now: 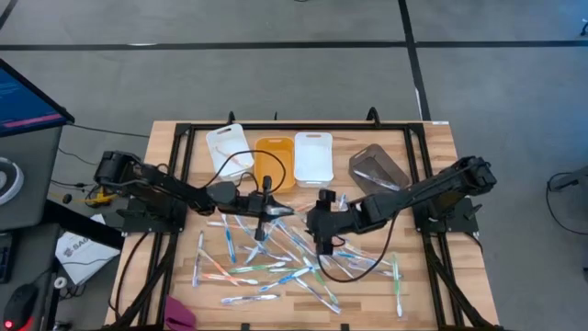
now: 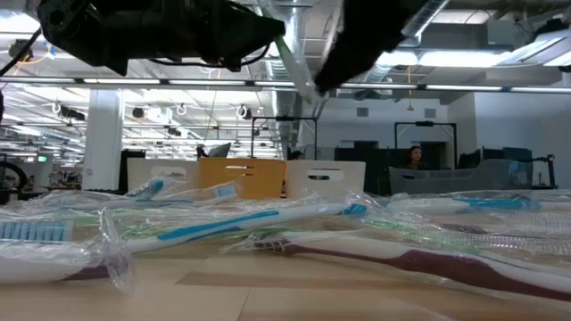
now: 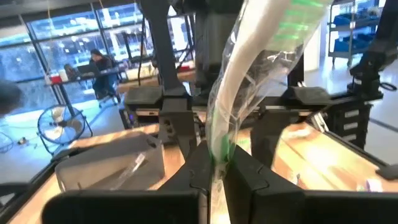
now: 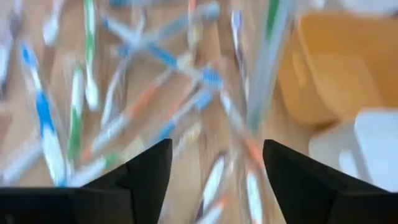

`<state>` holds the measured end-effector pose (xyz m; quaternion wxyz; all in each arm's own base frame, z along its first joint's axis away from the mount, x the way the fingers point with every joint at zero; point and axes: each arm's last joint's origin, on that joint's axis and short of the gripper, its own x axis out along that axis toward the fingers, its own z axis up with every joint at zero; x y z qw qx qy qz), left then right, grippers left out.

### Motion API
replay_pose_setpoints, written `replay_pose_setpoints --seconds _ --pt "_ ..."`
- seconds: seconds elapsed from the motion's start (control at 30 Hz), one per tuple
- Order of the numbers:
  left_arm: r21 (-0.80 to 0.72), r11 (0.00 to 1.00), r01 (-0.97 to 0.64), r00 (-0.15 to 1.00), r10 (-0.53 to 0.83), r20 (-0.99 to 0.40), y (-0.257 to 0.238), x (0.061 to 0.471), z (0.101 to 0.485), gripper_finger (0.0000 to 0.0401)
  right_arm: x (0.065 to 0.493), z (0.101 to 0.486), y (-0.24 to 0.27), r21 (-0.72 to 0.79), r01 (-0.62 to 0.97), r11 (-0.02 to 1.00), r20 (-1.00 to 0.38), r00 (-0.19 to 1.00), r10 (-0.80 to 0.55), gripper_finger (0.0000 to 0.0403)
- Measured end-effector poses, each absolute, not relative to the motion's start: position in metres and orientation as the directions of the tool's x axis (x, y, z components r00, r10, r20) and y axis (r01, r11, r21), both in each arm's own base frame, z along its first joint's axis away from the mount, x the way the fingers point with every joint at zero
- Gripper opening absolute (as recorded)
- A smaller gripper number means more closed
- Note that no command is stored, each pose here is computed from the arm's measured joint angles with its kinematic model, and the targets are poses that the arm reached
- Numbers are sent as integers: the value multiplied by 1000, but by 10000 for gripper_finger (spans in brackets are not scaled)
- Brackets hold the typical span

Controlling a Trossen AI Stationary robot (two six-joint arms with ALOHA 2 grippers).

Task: Pick & Place Toothbrushes
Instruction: Put the white green toothbrush into the yellow bin

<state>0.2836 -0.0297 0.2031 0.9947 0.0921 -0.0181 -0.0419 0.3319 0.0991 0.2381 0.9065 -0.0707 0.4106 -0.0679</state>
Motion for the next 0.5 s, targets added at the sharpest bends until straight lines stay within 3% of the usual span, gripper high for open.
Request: replay_pose_setpoints --seconds 0.17,0.5 --pt "186 979 81 997 -77 -28 -26 273 215 10 324 233 99 -172 103 980 -783 589 -200 248" --pt "175 985 5 981 29 -192 -4 239 238 11 310 245 107 -206 83 975 -774 596 -214 248"
